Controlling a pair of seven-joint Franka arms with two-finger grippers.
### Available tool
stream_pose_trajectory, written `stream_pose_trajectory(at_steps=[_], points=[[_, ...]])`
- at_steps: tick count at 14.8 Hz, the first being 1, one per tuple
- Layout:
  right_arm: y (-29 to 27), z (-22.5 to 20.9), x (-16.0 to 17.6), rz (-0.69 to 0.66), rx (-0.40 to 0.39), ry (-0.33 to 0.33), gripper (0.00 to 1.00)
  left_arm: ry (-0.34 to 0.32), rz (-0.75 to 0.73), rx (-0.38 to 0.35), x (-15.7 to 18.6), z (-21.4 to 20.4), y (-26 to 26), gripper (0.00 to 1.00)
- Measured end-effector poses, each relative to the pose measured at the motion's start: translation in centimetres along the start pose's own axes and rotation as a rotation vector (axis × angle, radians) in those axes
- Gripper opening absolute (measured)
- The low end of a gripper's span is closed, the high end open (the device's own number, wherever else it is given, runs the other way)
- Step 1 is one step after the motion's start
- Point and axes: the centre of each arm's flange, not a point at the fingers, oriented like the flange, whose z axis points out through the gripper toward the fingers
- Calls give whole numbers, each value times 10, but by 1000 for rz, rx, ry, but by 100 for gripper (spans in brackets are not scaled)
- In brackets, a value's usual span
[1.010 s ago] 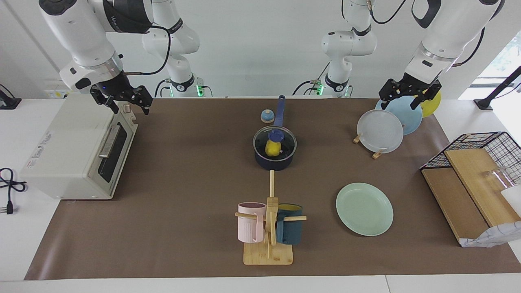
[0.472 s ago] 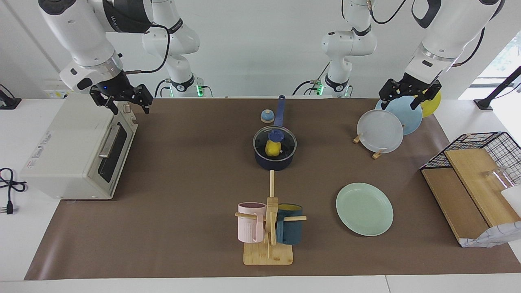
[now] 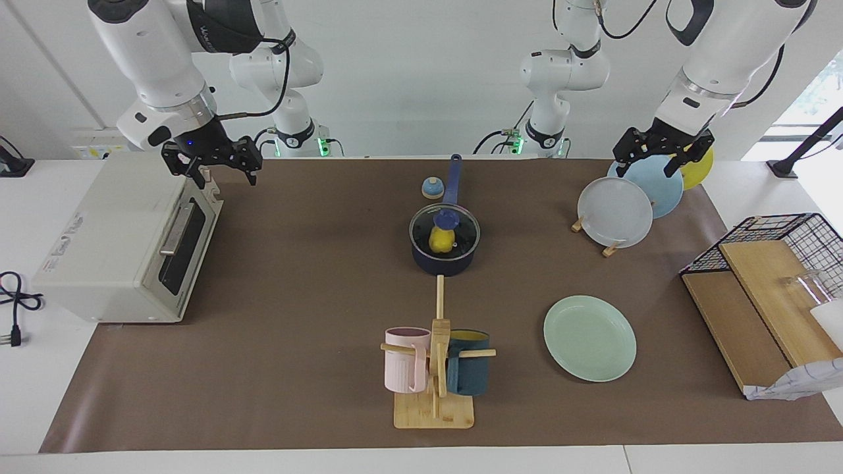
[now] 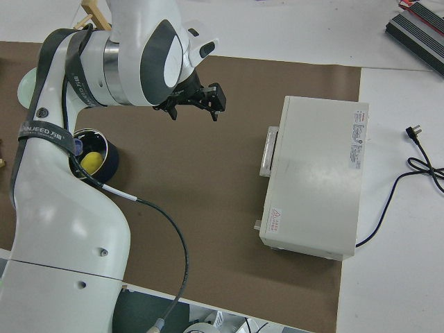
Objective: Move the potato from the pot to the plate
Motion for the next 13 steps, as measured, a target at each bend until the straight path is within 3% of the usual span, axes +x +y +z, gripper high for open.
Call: stream_pose_trajectory(at_steps=[3,8,13], points=[[-31,27,4,-56,-2,0,100,0,0,0,0,0,0,100],[-35,48,5,-63,-3,-33,100,0,0,0,0,0,0,100],[-68,68,20,-64,-4,-10,100,0,0,0,0,0,0,100]])
